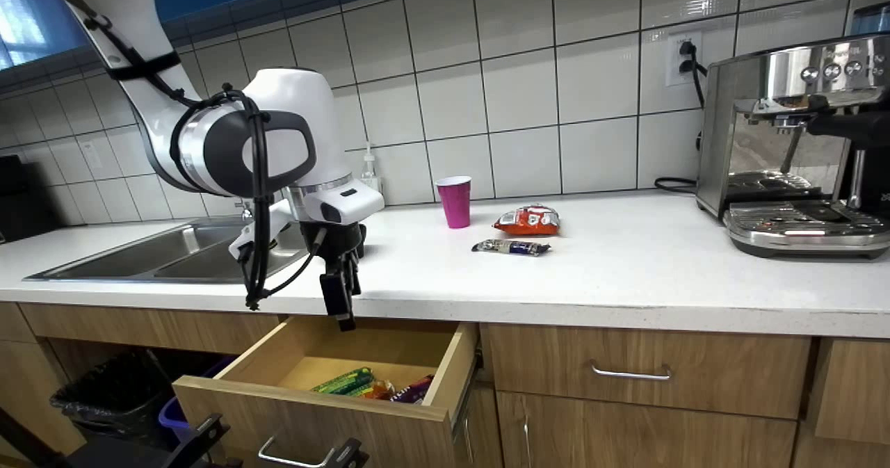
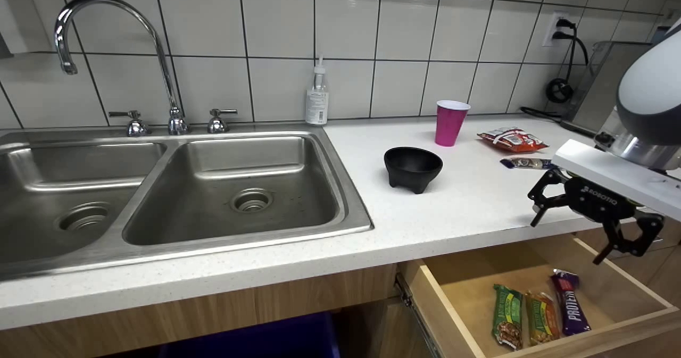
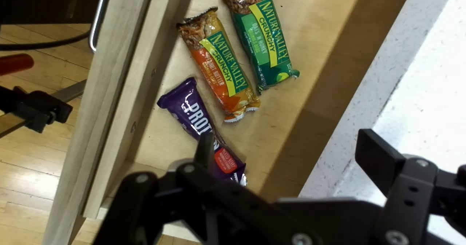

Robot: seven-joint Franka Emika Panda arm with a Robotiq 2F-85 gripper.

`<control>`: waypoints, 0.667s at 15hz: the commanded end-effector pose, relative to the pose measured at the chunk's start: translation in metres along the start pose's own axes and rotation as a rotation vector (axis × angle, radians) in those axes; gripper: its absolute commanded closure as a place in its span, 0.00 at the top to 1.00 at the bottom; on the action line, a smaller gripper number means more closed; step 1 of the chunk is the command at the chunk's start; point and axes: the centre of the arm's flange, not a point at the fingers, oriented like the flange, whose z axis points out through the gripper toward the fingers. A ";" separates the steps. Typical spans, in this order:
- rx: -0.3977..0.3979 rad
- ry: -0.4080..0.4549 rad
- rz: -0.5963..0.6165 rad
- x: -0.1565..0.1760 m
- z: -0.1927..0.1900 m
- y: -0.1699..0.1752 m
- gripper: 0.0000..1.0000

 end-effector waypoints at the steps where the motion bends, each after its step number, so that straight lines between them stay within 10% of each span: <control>1: 0.017 -0.001 -0.009 -0.003 -0.024 0.007 1.00; 10: 0.078 0.029 0.008 0.027 -0.053 -0.015 1.00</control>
